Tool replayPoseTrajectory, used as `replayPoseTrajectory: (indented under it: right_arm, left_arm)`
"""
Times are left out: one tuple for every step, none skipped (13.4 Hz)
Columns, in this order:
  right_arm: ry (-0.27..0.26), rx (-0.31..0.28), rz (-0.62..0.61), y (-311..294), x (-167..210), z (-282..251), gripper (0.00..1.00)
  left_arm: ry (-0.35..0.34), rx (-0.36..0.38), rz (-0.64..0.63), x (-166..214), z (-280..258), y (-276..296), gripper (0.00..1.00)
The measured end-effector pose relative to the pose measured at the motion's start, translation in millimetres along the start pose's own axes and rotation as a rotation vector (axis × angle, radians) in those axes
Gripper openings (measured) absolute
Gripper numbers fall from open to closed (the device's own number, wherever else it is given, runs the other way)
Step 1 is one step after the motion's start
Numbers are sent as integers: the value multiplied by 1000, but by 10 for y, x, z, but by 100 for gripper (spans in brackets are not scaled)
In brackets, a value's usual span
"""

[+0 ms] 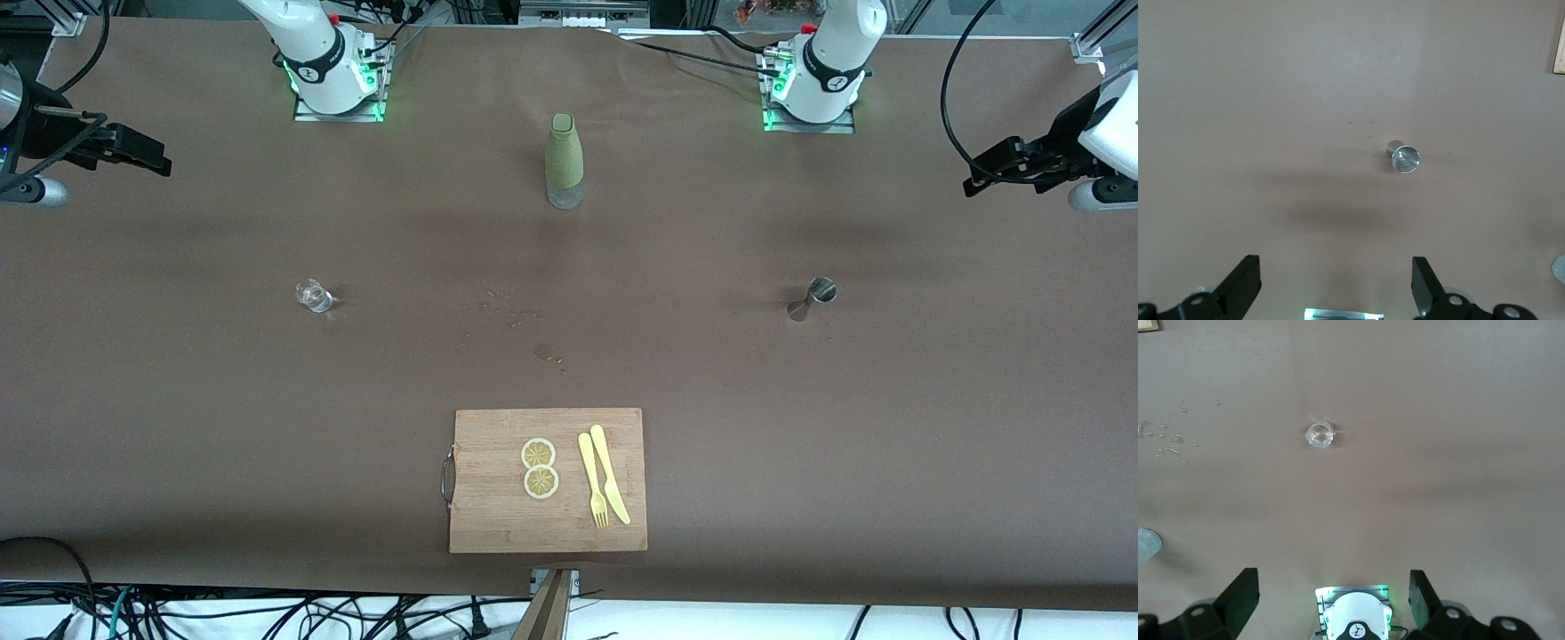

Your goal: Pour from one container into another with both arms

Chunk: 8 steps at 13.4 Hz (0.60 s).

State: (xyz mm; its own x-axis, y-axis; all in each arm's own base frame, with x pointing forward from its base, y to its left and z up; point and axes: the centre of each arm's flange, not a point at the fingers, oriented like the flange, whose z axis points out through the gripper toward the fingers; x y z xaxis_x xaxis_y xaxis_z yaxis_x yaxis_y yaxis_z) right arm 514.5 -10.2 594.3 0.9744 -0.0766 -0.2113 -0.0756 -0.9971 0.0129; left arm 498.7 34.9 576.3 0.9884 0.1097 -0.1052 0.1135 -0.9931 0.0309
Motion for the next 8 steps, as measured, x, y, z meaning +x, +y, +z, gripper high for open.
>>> replayPoseTrajectory:
  right_arm:
    - [0,0,0,0,0,0,100]
    - [0,0,0,0,0,0,100]
    - [0,0,0,0,0,0,100]
    - [0,0,0,0,0,0,100]
    - [0,0,0,0,0,0,100]
    - [-1,0,0,0,-1,0,100]
    - [-2,0,0,0,-2,1,100]
    - [-2,0,0,0,-2,1,100]
  left_arm:
    - [-1,0,-1,8,5,-7,100]
    - [-1,0,-2,10,5,-8,100]
    - [-1,0,-2,10,3,-8,100]
    - [0,0,-1,10,-1,-8,100]
    - [1,0,-1,11,-5,-8,100]
    - [2,0,-1,11,-10,-7,100]
    - [3,0,-1,11,-14,-6,100]
    - [4,0,0,11,-18,-3,100]
